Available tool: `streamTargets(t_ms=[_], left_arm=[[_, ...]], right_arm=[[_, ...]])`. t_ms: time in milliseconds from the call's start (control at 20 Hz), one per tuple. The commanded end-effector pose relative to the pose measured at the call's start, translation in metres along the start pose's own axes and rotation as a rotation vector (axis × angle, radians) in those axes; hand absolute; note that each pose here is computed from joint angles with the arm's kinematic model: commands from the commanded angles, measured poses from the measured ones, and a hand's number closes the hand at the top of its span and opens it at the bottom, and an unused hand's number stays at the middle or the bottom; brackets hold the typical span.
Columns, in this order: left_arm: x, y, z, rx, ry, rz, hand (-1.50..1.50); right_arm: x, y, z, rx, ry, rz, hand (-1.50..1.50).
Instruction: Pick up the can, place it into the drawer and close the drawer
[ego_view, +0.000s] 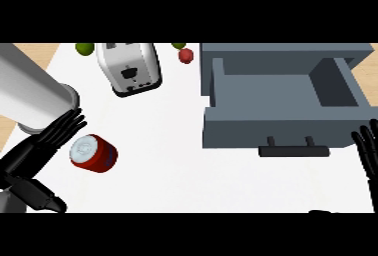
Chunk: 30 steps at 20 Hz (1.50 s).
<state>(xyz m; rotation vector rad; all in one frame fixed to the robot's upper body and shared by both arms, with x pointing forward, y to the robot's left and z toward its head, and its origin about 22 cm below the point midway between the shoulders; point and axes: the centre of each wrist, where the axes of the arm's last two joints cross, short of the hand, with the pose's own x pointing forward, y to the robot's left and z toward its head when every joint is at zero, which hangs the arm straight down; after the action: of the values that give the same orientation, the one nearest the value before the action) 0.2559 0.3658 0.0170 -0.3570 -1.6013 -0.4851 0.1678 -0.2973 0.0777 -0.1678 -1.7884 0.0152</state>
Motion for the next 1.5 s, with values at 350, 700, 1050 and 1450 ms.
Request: streamTargets(t_ms=[350,700,1050,1450], left_arm=[[-0.038,0.014,0.014,0.008,0.042,-0.008,-1.5],[-0.065,0.027,0.023,0.021,0.044,-0.021,-1.5],[-0.08,0.033,0.013,0.028,0.064,-0.015,-1.5],[-0.098,0.031,0.011,0.047,0.115,0.01,-1.5]], right_arm=[[-0.006,-0.024,-0.014,-0.023,0.003,-0.014,-1.5],[-0.017,0.01,0.008,0.003,-0.012,0.008,-1.5],[0.003,0.007,0.001,0.003,-0.015,-0.004,-1.5],[0.007,-0.003,0.002,0.005,-0.023,-0.001,-1.5]])
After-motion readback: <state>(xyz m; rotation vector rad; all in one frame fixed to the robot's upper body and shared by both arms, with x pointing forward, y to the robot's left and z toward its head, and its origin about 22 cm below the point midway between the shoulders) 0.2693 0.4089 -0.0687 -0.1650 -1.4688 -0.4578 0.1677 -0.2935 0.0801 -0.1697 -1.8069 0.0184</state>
